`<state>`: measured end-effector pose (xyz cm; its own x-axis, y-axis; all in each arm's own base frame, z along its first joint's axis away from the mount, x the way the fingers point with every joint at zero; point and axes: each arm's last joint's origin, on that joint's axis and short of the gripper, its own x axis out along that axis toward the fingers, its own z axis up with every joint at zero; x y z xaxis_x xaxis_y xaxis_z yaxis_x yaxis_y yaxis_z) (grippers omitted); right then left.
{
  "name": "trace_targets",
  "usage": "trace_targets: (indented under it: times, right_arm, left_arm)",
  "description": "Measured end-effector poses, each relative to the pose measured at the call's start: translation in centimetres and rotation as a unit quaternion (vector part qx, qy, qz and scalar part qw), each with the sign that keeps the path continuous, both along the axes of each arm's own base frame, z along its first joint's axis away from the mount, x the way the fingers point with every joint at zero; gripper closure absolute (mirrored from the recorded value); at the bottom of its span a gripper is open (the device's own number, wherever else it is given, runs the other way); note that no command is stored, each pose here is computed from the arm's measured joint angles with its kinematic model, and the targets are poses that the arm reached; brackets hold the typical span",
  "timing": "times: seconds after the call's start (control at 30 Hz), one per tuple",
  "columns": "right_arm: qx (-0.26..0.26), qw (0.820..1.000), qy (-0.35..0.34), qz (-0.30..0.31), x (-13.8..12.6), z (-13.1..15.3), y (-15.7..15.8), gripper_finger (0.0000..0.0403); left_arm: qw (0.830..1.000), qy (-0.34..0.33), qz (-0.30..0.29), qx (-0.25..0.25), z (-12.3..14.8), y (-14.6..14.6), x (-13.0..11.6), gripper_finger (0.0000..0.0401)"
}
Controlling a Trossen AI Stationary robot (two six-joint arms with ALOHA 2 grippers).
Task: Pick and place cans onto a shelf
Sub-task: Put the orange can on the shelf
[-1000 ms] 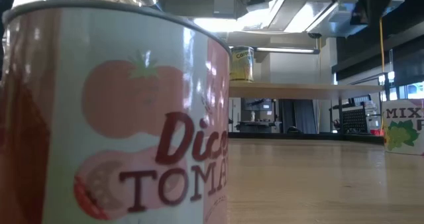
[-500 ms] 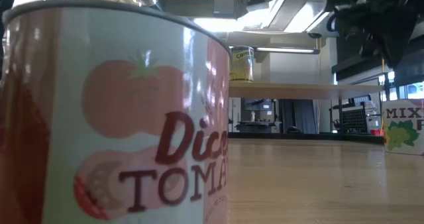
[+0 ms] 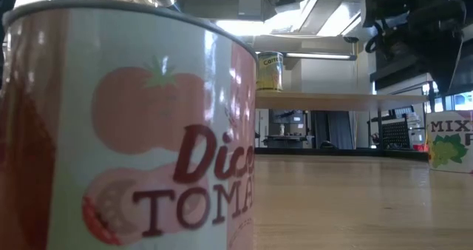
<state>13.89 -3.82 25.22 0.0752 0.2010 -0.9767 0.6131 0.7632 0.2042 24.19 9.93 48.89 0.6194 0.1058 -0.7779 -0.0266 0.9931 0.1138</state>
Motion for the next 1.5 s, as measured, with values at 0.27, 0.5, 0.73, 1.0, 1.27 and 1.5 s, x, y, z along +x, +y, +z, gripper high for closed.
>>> trace_targets:
  times: [0.27, 0.5, 0.73, 1.0, 1.27, 1.5]
  right_arm:
    - [-0.004, 1.000, 0.002, -0.026, 0.1, 0.0, -0.1, 0.0357]
    - [-0.004, 0.999, 0.005, -0.033, 0.1, -0.4, -0.1, 0.0316]
    - [0.007, 0.998, 0.049, -0.039, -0.7, -3.1, 0.2, 0.0314]
    - [-0.025, 0.999, 0.015, -0.023, 0.1, -3.9, -0.2, 0.0314]
    - [-0.008, 0.999, 0.030, -0.030, -0.4, -5.1, 0.0, 0.0314]
    - [-0.007, 0.999, 0.031, -0.041, -0.4, -5.1, 0.0, 0.0324]
  left_arm:
    - [1.000, 0.000, 0.000, 0.000, 0.0, 0.0, 0.0, 0.0401]
    - [1.000, 0.000, 0.000, 0.000, 0.0, 0.0, 0.0, 0.0401]
    - [1.000, 0.000, 0.000, 0.001, 0.0, 0.0, 0.0, 0.0401]
    - [1.000, 0.001, 0.001, 0.002, 0.0, 0.0, 0.0, 0.0401]
    - [1.000, 0.001, 0.001, 0.002, 0.0, 0.0, 0.0, 0.0401]
    - [1.000, 0.001, 0.001, 0.002, 0.0, 0.0, 0.0, 0.0401]
